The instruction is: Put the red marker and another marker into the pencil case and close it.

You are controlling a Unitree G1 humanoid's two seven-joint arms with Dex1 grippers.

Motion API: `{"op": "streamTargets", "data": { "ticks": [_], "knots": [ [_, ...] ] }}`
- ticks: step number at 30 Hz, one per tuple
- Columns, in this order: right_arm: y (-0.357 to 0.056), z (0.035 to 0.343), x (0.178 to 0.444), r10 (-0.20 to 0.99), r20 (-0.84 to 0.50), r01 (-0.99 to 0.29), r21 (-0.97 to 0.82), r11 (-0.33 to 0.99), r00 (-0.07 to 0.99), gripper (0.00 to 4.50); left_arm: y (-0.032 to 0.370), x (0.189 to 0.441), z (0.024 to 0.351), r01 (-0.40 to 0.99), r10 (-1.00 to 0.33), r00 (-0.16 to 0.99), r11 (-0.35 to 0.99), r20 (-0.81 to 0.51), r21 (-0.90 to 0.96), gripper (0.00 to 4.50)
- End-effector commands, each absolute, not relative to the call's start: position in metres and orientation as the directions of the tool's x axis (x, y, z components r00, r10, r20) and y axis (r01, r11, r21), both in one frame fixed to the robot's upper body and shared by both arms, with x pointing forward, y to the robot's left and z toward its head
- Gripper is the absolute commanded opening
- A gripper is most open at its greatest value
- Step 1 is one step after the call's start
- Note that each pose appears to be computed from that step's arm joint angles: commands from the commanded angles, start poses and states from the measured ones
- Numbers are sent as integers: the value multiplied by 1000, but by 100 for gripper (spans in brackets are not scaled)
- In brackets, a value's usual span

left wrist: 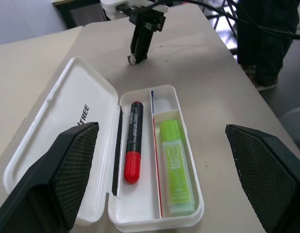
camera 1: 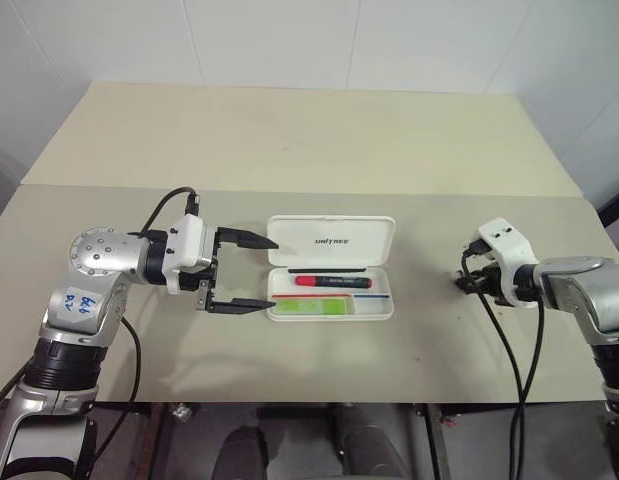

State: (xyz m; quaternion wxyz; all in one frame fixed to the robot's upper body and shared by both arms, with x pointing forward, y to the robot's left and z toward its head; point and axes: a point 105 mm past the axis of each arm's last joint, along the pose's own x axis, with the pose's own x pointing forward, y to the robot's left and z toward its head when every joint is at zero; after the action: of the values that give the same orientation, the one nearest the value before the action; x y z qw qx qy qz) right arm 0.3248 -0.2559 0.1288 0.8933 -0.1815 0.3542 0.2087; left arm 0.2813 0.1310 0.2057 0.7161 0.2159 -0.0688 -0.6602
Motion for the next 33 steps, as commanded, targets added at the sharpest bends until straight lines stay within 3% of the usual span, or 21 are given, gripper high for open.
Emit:
{"op": "streamTargets", "data": {
  "ticks": [1,6,12,33],
  "knots": [
    [-247,145,322,344,-680,-622,-211,754,648,56,126,275,225,908,-986,102,38,-133,418,450],
    [-216,159,315,487,-675,-784,-227,578,554,56,133,273,217,930,-980,105,36,-170,367,450],
    [-172,167,302,579,-696,-891,-208,404,425,56,153,279,205,928,-960,166,75,-225,365,450],
    [-110,150,289,636,-732,-968,-217,125,246,56,165,275,192,920,-938,219,106,-270,377,450]
  ]
}}
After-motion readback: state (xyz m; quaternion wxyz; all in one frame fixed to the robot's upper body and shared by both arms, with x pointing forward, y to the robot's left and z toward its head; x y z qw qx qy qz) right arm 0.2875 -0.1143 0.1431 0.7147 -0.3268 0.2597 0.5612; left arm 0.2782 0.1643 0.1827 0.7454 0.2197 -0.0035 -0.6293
